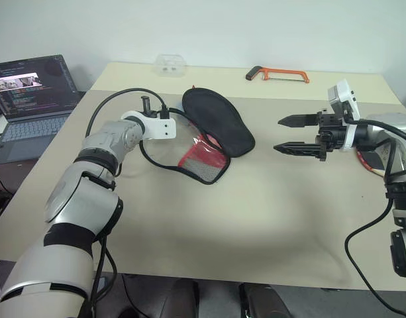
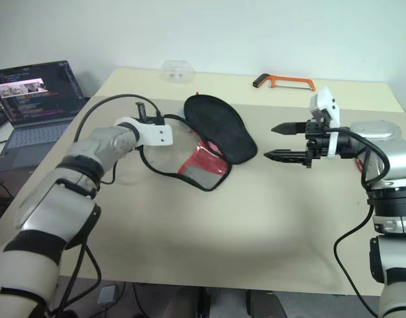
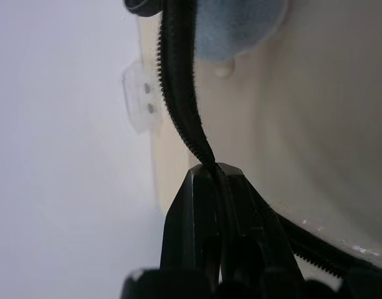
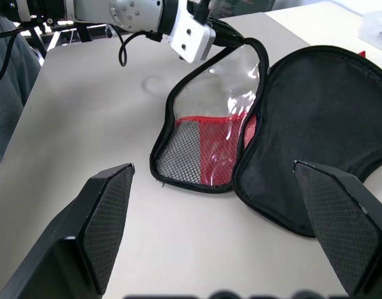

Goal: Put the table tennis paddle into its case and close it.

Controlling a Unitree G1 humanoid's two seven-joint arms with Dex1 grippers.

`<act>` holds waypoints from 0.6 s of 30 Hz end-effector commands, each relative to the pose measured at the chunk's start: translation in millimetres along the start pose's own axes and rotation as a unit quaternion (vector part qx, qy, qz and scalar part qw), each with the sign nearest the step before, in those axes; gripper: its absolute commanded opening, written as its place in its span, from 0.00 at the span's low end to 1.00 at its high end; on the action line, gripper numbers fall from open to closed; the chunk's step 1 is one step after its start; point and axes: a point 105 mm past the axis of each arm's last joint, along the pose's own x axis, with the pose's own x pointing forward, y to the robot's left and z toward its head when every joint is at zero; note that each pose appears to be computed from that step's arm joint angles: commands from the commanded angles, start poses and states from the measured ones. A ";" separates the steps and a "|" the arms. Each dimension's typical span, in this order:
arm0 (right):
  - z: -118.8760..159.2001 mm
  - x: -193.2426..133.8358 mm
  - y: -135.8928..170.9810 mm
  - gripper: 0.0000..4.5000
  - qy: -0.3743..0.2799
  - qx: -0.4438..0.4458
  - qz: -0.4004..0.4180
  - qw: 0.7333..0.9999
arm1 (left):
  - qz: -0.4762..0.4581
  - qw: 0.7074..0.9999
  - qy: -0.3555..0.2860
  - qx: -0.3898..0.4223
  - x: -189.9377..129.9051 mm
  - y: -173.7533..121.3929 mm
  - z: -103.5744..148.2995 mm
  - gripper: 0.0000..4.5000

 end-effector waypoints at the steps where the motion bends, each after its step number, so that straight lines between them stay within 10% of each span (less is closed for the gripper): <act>1: 12.9 -0.5 -0.6 1.00 -0.018 -0.020 0.000 1.000 | 0.015 0.997 -0.028 -0.077 -5.9 20.9 1.8 0.01; 6: 12.4 -0.1 -3.4 1.00 -0.019 -0.019 -0.001 1.000 | -0.002 0.981 -0.078 -0.180 -11.4 32.1 12.5 0.01; 15: 12.7 3.2 -5.9 1.00 -0.020 -0.021 0.004 1.000 | -0.015 0.980 -0.060 -0.187 -16.6 23.5 1.1 0.69; 18: 12.6 3.4 -5.9 1.00 -0.020 -0.021 0.005 1.000 | -0.027 0.963 -0.076 -0.258 -20.3 20.9 4.8 0.75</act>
